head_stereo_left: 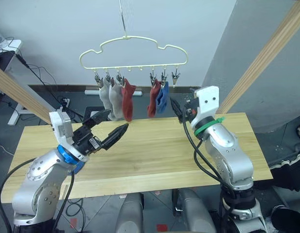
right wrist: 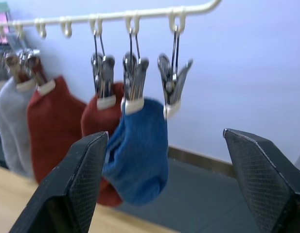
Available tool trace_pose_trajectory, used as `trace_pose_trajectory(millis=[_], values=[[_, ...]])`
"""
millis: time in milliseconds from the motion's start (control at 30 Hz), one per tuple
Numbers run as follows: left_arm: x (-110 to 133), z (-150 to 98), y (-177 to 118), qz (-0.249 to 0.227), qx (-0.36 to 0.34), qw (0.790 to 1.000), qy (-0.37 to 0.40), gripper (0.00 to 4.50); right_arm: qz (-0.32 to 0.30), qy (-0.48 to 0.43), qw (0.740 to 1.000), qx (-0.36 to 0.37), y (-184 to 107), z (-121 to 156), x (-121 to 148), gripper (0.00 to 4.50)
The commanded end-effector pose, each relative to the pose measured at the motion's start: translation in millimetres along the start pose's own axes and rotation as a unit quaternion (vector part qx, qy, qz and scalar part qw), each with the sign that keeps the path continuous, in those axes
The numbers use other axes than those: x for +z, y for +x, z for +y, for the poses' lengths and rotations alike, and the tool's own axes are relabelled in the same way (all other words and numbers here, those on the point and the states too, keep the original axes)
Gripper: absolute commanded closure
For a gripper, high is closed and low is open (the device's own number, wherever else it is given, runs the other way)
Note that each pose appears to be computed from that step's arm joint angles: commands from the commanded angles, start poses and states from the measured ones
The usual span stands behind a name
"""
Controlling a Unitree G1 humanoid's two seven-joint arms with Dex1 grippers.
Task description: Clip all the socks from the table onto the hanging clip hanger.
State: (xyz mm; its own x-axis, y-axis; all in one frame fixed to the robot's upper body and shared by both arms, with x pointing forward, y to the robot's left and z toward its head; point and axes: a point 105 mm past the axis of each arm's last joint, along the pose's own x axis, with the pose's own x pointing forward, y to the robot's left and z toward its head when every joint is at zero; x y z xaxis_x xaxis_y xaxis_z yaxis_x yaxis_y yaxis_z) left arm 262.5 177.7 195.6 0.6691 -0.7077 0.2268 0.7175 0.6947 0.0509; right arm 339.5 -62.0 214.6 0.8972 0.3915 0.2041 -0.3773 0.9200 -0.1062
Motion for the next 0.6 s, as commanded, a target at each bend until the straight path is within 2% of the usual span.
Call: trace_pose_trajectory(millis=[33, 267, 600], values=[[4.0, -0.2, 1.0, -0.004, -0.007, 1.000, 0.014, 0.00, -0.029, 0.001, 1.000, -0.009, 4.5, -0.5, 13.2, 0.53], [13.8, -4.8, 8.1, -0.018, -0.021, 1.000, 0.015, 0.00, -0.042, 0.004, 0.999, -0.020, 18.3, 0.6, 18.5, 0.53], [13.2, -6.0, 6.1, -0.014, -0.016, 1.000, 0.018, 0.00, -0.048, -0.008, 0.998, -0.044, 30.1, 0.2, 21.5, 0.53]])
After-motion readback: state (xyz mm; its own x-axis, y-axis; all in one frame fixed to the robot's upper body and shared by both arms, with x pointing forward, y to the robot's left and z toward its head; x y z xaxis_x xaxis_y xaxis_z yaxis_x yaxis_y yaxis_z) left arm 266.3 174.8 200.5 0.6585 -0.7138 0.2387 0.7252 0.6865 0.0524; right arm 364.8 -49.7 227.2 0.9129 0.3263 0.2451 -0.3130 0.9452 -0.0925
